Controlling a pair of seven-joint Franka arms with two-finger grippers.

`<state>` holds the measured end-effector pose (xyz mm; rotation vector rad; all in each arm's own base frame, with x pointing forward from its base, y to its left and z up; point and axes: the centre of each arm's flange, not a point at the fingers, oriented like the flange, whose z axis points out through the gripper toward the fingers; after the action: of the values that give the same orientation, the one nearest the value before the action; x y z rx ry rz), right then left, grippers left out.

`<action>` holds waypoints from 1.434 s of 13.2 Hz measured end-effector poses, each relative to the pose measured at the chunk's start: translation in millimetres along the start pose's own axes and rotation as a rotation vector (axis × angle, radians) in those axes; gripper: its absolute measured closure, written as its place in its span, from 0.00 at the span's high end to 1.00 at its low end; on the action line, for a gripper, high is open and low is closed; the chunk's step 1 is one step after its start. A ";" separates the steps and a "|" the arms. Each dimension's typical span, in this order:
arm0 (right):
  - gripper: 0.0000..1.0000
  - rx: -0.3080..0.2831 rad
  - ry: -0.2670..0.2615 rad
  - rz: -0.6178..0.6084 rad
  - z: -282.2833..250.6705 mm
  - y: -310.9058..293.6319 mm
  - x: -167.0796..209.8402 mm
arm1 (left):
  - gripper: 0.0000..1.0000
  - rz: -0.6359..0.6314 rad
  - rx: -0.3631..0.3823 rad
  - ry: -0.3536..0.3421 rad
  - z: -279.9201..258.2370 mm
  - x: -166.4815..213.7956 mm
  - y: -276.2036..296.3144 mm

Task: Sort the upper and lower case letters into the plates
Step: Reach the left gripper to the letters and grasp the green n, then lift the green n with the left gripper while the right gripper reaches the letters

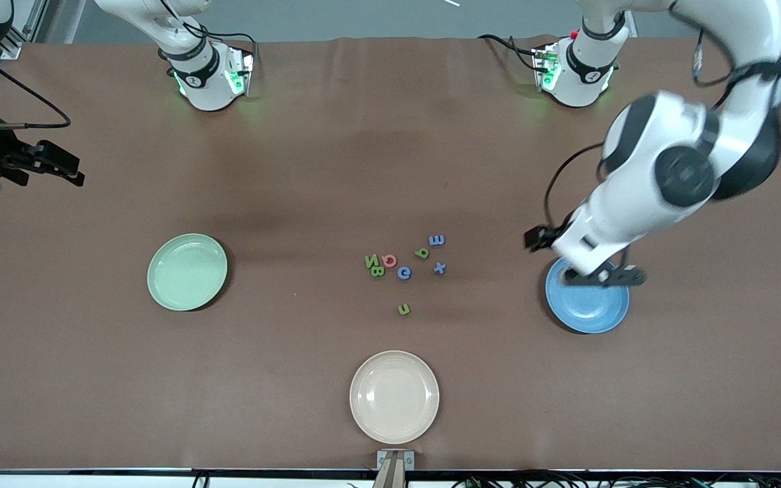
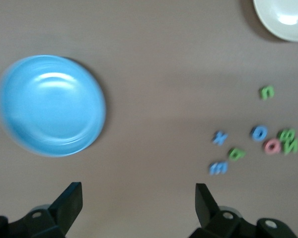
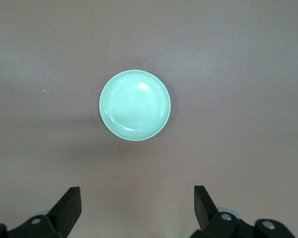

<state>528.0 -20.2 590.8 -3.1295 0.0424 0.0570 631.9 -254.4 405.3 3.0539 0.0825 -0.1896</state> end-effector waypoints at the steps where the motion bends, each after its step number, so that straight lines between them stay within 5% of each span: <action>1: 1.00 0.000 0.000 0.000 0.1 0.0 0.0 | 1.00 -0.042 -0.016 0.008 30.7 14.0 23.2; 6: 1.00 0.000 0.000 0.000 0.1 0.1 0.0 | 1.00 -0.049 -0.099 0.138 109.6 21.6 118.0; 9: 1.00 0.000 -0.001 0.001 0.0 0.4 -0.1 | 1.00 -0.099 -0.059 0.227 132.9 23.2 151.2; 14: 1.00 -0.001 -0.025 0.006 13.4 2.9 8.5 | 0.85 -0.133 -0.072 0.340 196.8 9.7 201.0; 19: 1.00 -0.010 -0.110 0.006 81.6 2.6 66.9 | 0.72 -0.077 -0.013 0.426 214.1 -0.2 217.2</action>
<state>591.8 -23.6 506.8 -3.1306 0.0514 0.2294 618.5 -488.5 210.3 3.0231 0.2244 0.4569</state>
